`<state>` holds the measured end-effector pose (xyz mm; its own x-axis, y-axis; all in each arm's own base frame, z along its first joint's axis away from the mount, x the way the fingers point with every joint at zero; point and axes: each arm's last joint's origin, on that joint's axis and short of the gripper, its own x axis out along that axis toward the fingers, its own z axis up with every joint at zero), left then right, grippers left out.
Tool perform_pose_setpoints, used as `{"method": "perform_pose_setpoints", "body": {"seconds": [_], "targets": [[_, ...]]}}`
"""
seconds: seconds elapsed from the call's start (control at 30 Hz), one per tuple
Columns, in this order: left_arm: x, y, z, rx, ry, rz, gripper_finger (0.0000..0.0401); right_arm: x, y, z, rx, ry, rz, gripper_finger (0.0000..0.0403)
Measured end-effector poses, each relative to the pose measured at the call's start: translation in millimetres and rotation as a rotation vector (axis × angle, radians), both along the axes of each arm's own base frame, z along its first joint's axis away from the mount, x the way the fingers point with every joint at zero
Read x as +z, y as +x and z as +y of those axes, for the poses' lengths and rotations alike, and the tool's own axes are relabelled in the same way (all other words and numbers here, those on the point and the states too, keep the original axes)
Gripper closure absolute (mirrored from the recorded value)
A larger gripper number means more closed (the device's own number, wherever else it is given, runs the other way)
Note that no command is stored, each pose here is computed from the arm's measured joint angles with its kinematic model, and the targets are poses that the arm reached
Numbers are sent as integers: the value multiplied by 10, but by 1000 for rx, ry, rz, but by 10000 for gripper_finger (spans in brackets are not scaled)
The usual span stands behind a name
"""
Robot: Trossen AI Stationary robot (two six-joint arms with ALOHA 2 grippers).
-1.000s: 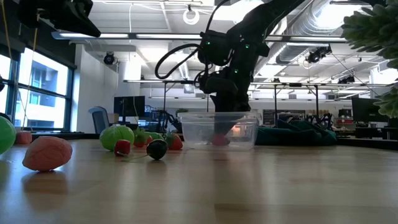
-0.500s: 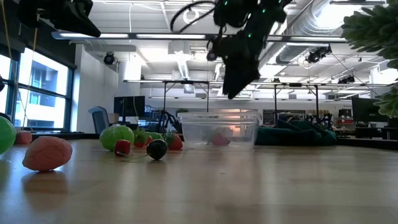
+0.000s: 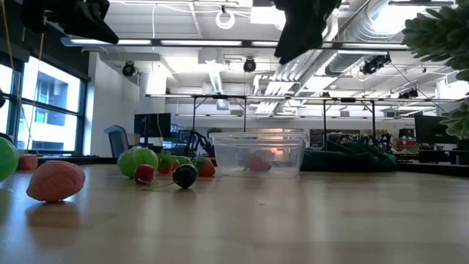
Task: Pick and placing Produce into tupperware
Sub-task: Put the green cabbage into the transparent bin
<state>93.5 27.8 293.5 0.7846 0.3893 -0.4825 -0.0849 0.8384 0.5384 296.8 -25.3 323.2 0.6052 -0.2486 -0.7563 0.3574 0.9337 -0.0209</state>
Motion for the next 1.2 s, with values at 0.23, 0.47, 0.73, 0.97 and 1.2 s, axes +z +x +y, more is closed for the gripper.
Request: {"method": "perform_pose_setpoints", "body": {"seconds": [0.23,0.47,0.73,0.97,1.2], "targets": [[0,0,0,0,0,0,391,175,-205,81,3,-47,-23,261],[0,0,0,0,0,0,391,296,-366,90,-12,-68,-47,289],[0,1,0,0,0,0,391,65,-712,60,-50,-60,-177,291],[0,0,0,0,0,0,391,-221,-1073,71,32,71,-369,291],[0,1,0,0,0,0,391,-476,-1341,100,48,93,-362,291]]}}
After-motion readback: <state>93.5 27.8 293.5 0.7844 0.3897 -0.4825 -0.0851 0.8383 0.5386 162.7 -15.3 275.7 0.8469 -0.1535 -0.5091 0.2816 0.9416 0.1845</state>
